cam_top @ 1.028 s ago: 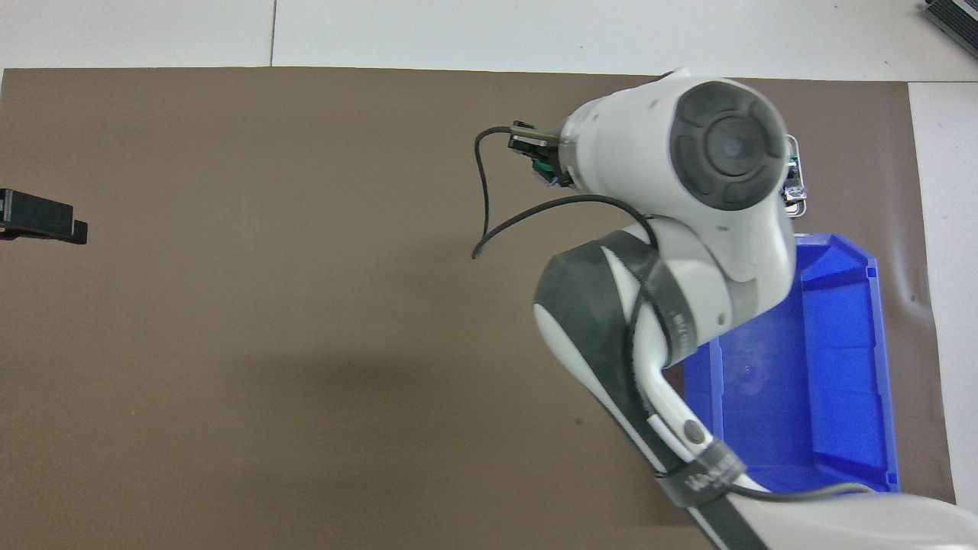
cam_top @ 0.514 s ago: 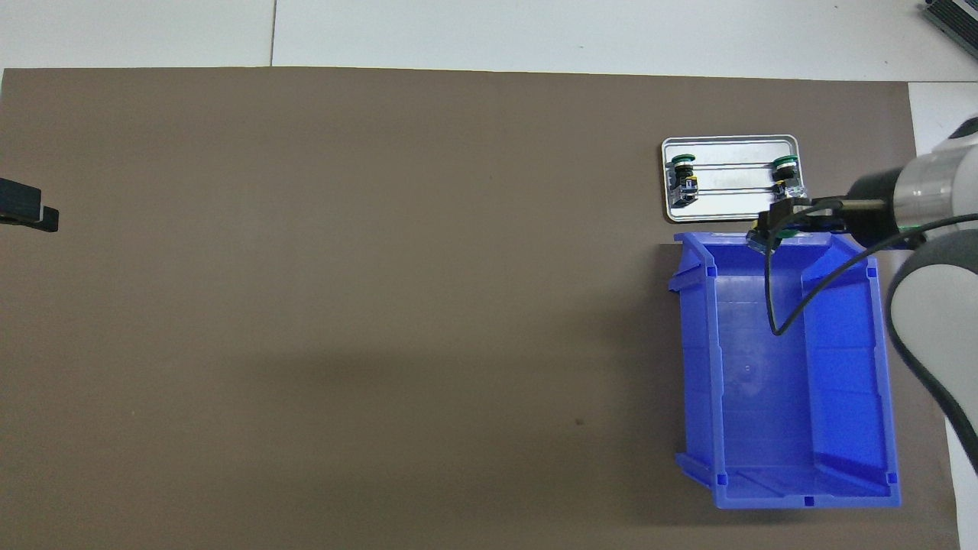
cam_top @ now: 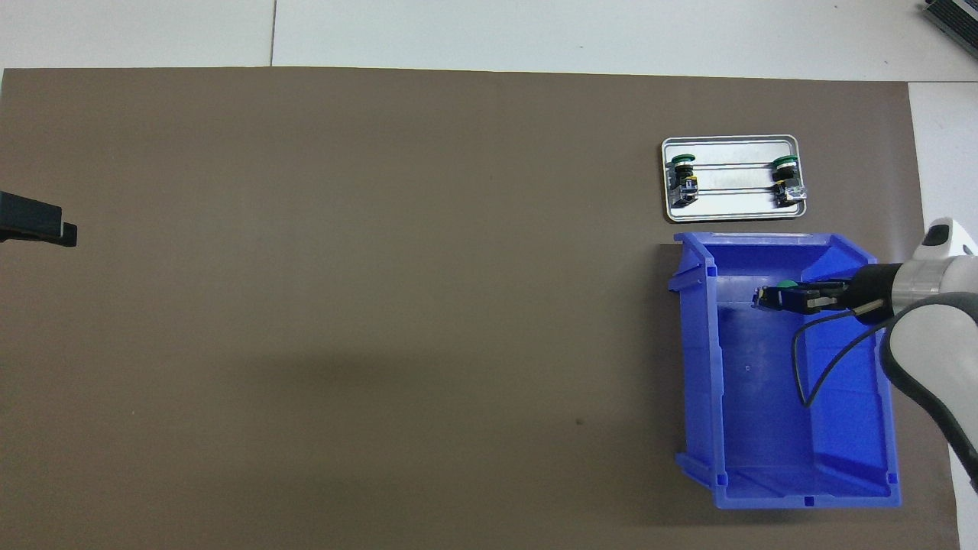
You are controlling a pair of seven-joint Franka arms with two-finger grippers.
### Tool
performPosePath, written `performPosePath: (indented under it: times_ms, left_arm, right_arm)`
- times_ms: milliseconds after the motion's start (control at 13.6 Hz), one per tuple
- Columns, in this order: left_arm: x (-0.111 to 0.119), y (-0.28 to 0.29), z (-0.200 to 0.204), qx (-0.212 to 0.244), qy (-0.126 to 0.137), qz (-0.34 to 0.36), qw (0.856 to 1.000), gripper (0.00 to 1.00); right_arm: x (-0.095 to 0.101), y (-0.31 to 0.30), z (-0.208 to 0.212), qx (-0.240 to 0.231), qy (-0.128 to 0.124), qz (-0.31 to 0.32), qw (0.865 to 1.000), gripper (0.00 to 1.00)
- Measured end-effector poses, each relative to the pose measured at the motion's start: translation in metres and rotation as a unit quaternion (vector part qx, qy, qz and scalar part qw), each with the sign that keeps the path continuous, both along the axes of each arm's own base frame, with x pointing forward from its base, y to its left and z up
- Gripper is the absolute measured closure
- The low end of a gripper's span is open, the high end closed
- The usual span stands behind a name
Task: Place and press button with both arms
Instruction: 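Lower the button into the blue bin and open the right gripper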
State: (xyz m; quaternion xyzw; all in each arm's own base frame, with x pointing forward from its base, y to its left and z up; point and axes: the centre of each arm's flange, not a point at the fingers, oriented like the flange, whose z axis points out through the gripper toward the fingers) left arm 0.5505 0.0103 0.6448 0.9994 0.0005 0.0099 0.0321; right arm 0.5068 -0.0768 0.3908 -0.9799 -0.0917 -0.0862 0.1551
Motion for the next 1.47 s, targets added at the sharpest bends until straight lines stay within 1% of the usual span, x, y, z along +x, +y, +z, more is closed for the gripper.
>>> performPosePath:
  times_ms: [294,587,661,807,954,1028,1174,1248,1468]
  left_arm:
    - [-0.003,0.000,0.002,0.000,-0.001,0.000,1.000,0.01]
    - [-0.003,0.000,0.001,0.000,0.000,0.000,1.000,0.01]
    - [-0.003,0.000,0.001,0.000,0.000,0.000,1.000,0.01]
    - [-0.003,0.000,0.001,0.000,0.000,0.000,1.000,0.01]
    - [-0.003,0.000,0.001,0.000,0.000,0.000,1.000,0.01]
    - [-0.003,0.000,0.001,0.000,0.000,0.000,1.000,0.01]
    - [-0.003,0.000,0.001,0.000,0.000,0.000,1.000,0.01]
    - [-0.003,0.000,0.001,0.000,0.000,0.000,1.000,0.01]
    - [-0.003,0.000,0.001,0.000,0.000,0.000,1.000,0.01]
  right_arm:
    - [-0.003,-0.003,-0.035,-0.015,-0.004,0.007,1.000,0.60]
    - [-0.003,0.001,-0.045,-0.019,-0.003,0.011,1.000,0.59]
    - [-0.003,0.001,-0.045,-0.018,-0.002,0.010,1.000,0.52]
    - [-0.001,0.001,-0.042,-0.017,-0.003,-0.003,1.000,0.33]
    - [0.010,0.009,-0.024,-0.018,-0.010,-0.035,0.999,0.08]
    - [0.018,0.016,-0.012,-0.029,-0.014,-0.044,0.998,0.00]
    - [0.033,0.030,0.018,-0.086,-0.020,-0.062,0.994,0.00]
    - [0.040,0.039,0.032,-0.111,-0.017,-0.074,0.991,0.00]
    - [0.052,0.073,0.076,-0.146,0.013,-0.114,0.983,0.00]
